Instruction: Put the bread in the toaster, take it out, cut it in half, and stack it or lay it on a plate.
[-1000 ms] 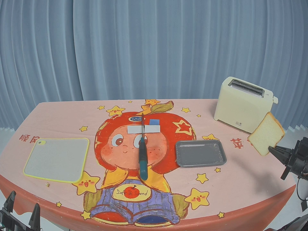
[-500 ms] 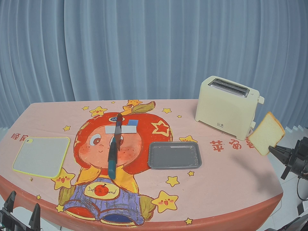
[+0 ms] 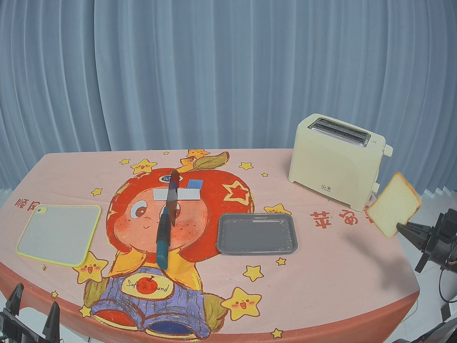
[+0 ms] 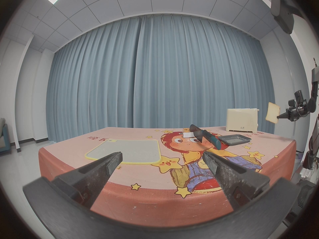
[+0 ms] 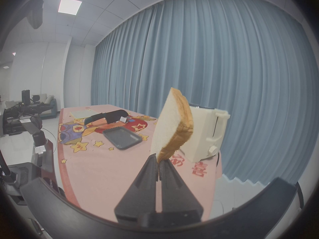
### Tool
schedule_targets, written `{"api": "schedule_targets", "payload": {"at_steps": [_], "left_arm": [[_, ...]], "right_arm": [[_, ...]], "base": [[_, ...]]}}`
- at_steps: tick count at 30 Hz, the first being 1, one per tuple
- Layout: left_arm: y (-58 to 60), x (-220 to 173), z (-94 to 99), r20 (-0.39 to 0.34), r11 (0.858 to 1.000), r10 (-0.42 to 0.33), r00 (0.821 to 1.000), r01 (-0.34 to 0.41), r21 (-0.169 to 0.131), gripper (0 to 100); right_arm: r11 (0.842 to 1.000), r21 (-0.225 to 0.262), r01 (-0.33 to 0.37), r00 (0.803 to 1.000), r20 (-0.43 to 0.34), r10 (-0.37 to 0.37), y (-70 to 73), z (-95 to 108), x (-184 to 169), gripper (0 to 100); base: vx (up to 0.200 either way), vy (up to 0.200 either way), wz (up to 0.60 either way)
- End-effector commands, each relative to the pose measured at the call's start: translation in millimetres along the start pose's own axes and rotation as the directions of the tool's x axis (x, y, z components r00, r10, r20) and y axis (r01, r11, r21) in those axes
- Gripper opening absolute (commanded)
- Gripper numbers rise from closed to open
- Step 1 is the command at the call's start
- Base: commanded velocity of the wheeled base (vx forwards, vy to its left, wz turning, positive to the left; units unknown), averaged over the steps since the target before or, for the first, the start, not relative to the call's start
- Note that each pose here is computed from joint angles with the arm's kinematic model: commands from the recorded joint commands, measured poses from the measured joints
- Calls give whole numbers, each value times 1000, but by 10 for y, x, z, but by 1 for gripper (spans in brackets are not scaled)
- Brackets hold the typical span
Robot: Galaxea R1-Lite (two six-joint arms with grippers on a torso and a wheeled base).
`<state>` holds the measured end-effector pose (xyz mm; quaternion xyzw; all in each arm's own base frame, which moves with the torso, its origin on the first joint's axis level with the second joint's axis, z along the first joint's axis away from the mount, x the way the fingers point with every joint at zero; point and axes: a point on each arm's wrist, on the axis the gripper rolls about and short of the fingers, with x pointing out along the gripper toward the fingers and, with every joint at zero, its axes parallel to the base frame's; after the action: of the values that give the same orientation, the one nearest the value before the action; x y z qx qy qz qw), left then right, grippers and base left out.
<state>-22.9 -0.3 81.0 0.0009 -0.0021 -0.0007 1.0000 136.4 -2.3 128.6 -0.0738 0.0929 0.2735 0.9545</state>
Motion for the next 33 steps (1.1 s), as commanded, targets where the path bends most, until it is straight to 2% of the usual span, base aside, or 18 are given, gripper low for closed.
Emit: {"api": "schedule_targets", "payload": {"at_steps": [1, 9, 17, 33], "left_arm": [[0, 1, -52, -1, 1000, 0, 1000, 0, 0, 100], [0, 1, -52, -1, 1000, 0, 1000, 0, 0, 100], [0, 1, -52, -1, 1000, 0, 1000, 0, 0, 100], [0, 1, -52, -1, 1000, 0, 1000, 0, 0, 100]], "right_arm": [[1000, 9, -22, 999, -27, 23, 111, -124, -72, 0], [1000, -17, -14, 1000, -6, 14, 92, -59, -71, 0], [998, -62, 7, 999, 53, -4, -50, 175, 29, 0], [995, -93, 28, 995, 96, -19, -290, 416, 241, 0]], "base": [[0, 0, 0], [0, 0, 0], [0, 0, 0], [0, 0, 0]]}}
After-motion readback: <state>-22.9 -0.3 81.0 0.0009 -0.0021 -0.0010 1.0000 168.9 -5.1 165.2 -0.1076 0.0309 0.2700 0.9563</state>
